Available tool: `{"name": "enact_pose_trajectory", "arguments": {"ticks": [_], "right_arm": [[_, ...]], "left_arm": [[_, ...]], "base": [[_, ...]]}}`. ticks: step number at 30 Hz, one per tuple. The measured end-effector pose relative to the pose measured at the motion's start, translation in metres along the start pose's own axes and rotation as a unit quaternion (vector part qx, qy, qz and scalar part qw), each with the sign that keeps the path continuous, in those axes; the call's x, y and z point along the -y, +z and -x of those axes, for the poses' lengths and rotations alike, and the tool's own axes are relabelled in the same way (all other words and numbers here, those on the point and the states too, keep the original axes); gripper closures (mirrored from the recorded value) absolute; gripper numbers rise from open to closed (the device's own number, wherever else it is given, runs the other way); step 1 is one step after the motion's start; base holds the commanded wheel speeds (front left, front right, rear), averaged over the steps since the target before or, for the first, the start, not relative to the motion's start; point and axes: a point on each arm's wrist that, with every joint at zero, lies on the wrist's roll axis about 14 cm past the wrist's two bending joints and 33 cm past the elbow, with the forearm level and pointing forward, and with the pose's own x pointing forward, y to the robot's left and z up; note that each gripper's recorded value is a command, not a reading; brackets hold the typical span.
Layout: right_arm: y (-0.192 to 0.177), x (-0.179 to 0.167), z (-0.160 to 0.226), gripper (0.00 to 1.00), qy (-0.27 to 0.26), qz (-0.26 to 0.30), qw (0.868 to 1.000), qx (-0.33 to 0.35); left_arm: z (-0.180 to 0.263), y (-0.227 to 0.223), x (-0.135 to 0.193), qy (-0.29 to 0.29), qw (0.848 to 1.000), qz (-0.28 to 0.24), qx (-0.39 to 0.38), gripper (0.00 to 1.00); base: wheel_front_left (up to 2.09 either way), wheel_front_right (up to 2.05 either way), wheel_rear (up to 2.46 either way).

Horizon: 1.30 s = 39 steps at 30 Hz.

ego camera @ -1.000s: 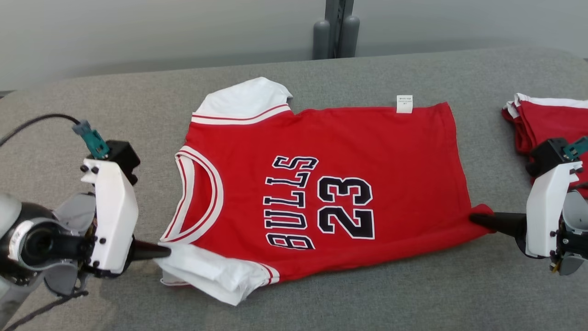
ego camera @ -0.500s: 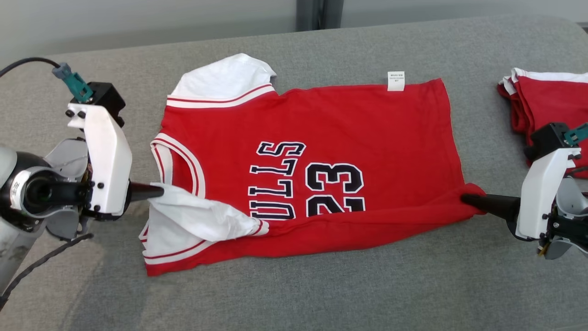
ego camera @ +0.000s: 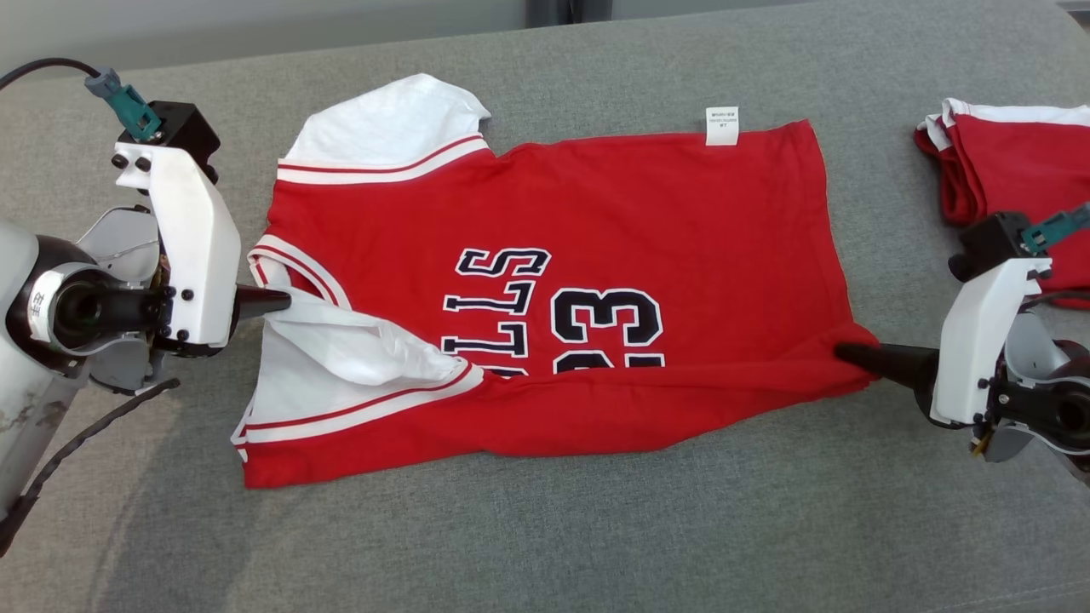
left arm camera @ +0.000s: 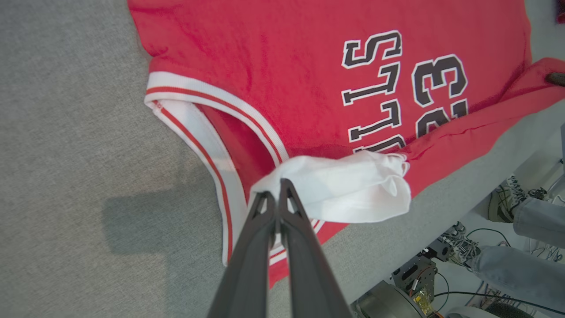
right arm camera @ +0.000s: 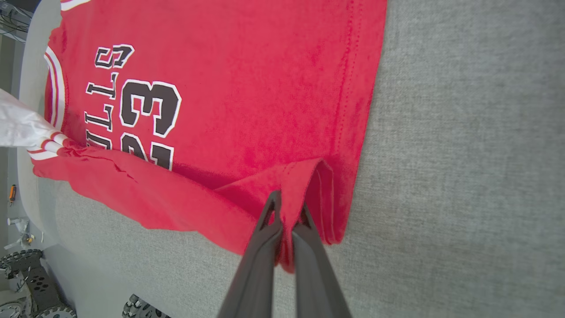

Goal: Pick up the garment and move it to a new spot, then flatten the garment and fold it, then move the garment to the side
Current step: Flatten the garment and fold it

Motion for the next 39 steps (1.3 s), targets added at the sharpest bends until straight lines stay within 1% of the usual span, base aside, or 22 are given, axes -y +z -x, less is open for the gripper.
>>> {"name": "enact_pose_trajectory", "arguments": {"ticks": [3,6,12,19,20,21,22,23,24,26,28,29,30,33,36,39], "right_arm": [[0.004,-0.001,-0.004,1.00,-0.001,0.002,1.000,0.001],[0.017,-0.004,-0.007,1.00,0.000,0.011,1.000,0.016],[0.025,-0.004,-0.013,1.00,-0.006,0.021,1.000,0.015],[0.033,-0.007,-0.020,1.00,-0.009,0.030,0.999,0.019],[0.033,-0.007,-0.020,0.97,-0.009,0.031,0.999,0.019],[0.033,-0.007,-0.021,0.66,-0.010,0.031,0.999,0.019],[0.034,-0.007,-0.020,0.41,-0.011,0.032,0.999,0.021],[0.036,-0.007,-0.020,0.00,-0.012,0.033,0.999,0.026],[0.040,-0.006,-0.018,0.00,-0.015,0.032,0.999,0.038],[0.042,-0.006,-0.016,0.00,-0.016,0.032,0.998,0.045],[0.052,-0.009,-0.012,0.00,-0.015,0.034,0.997,0.072],[0.052,-0.009,-0.012,0.00,-0.015,0.034,0.997,0.072],[0.062,-0.012,-0.008,0.00,-0.014,0.041,0.994,0.102],[0.076,-0.016,0.002,0.00,-0.011,0.042,0.987,0.154],[0.083,-0.018,0.014,0.00,-0.012,0.050,0.977,0.208],[0.097,-0.022,0.032,0.00,-0.013,0.065,0.958,0.279]], "left_arm": [[-0.004,0.002,-0.003,0.004,1.000,0.000,-0.002,1.00],[-0.006,0.004,-0.011,0.016,1.000,0.003,-0.002,1.00],[-0.009,0.006,-0.020,0.025,1.000,0.005,-0.004,1.00],[-0.011,0.006,-0.021,0.025,1.000,0.008,-0.004,1.00],[-0.011,0.005,-0.020,0.025,1.000,0.008,-0.005,1.00],[-0.011,0.005,-0.019,0.024,1.000,0.007,-0.005,1.00],[-0.010,0.004,-0.018,0.023,1.000,0.007,-0.005,0.79],[-0.010,0.004,-0.018,0.023,1.000,0.007,-0.006,0.21],[-0.008,0.005,-0.018,0.025,1.000,0.008,-0.001,0.00],[-0.007,0.006,-0.017,0.025,1.000,0.008,0.006,0.00],[-0.004,0.009,-0.014,0.024,1.000,0.007,0.016,0.00],[-0.004,0.009,-0.014,0.024,1.000,0.007,0.016,0.00],[0.001,0.016,-0.011,0.022,0.999,0.003,0.040,0.00],[0.011,0.023,-0.008,0.023,0.997,-0.002,0.071,0.00],[0.022,0.027,-0.004,0.020,0.994,-0.007,0.110,0.00],[0.038,0.036,-0.003,0.032,0.985,-0.025,0.169,0.00]], "base": [[0.00,0.00,0.00],[0.00,0.00,0.00],[0.00,0.00,0.00],[0.00,0.00,0.00],[0.00,0.00,0.00],[0.00,0.00,0.00],[0.00,0.00,0.00],[0.00,0.00,0.00],[0.00,0.00,0.00],[0.00,0.00,0.00],[0.00,0.00,0.00],[0.00,0.00,0.00],[0.00,0.00,0.00],[0.00,0.00,0.00],[0.00,0.00,0.00],[0.00,0.00,0.00]]}}
